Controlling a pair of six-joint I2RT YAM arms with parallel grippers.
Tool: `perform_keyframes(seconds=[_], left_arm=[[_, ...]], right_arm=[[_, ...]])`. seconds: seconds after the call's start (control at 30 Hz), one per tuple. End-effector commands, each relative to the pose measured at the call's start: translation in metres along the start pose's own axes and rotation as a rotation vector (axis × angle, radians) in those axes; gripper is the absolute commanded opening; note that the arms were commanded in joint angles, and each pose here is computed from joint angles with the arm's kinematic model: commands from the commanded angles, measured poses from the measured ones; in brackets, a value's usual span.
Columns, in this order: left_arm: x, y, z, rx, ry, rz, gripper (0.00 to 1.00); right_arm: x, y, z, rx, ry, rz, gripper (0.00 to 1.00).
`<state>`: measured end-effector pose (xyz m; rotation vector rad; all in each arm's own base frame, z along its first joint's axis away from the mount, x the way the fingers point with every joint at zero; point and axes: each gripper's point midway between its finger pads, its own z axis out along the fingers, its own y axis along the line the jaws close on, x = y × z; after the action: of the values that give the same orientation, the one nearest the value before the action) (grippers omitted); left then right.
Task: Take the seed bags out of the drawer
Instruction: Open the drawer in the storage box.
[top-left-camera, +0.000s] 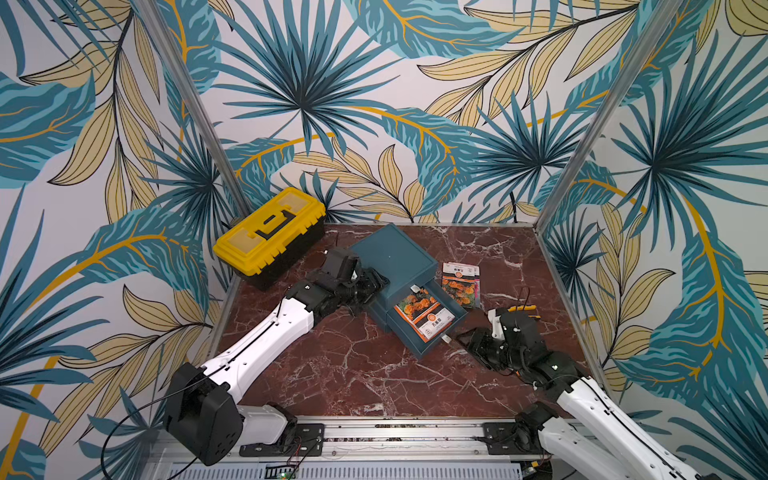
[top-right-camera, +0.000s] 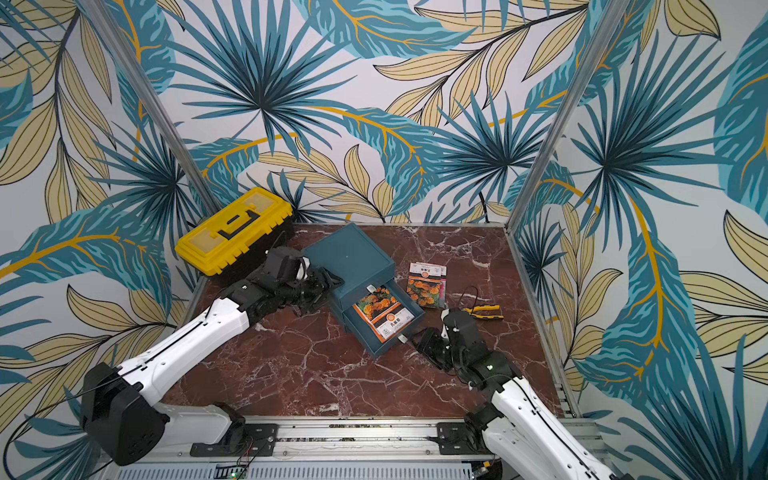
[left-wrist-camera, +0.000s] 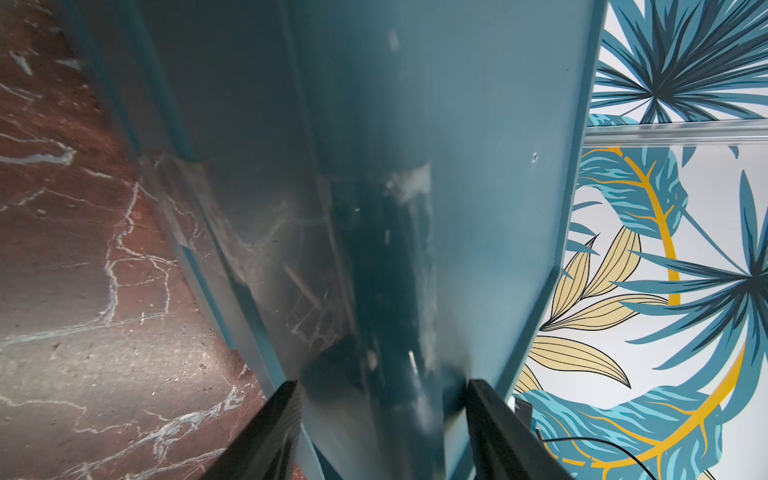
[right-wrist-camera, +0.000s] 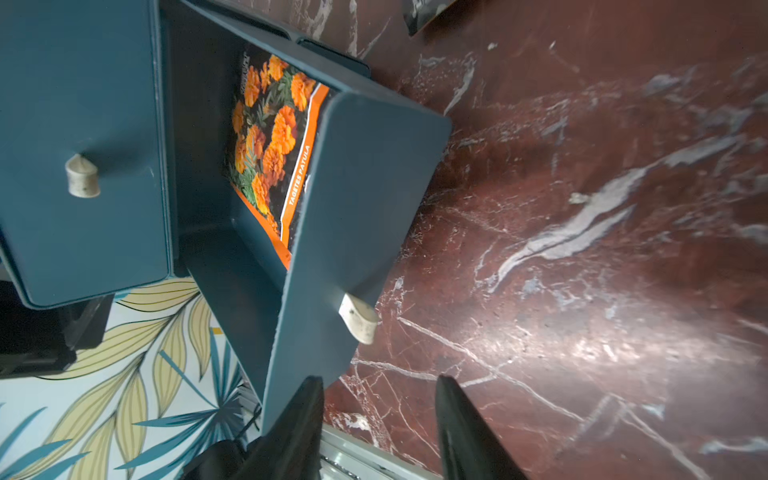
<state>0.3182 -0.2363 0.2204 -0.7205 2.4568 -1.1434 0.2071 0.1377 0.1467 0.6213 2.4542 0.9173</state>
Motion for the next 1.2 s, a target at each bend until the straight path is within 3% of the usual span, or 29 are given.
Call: perform_keyframes(seconds=[0.0, 0.2, 0.37, 0.73, 1.17], left_arm=[[-0.001, 0.004, -0.005, 0.006, -0.017, 0.024, 0.67], [-0.001, 0.008, -0.003, -0.01, -0.013, 0.037, 0.72], [-0.001, 0.009, -0.002, -0.008, -0.016, 0.036, 0.72], [-0.004, 0.01, 0.0, -0.016, -0.023, 0.043, 0.72], [-0.031, 0.001, -0.006, -0.019, -0.07, 0.044, 0.75]], right_arm=[[-0.007, -0.005, -0.019, 0.112, -0.008, -0.164, 0.47], [-0.03, 0.042, -0.031, 0.141, 0.055, -0.441, 0.48], [-0.048, 0.068, -0.026, 0.172, 0.081, -0.59, 0.48], [-0.044, 0.077, 0.008, 0.268, 0.164, -0.785, 0.51], [-0.023, 0.094, 0.041, 0.273, 0.177, -0.877, 0.51]])
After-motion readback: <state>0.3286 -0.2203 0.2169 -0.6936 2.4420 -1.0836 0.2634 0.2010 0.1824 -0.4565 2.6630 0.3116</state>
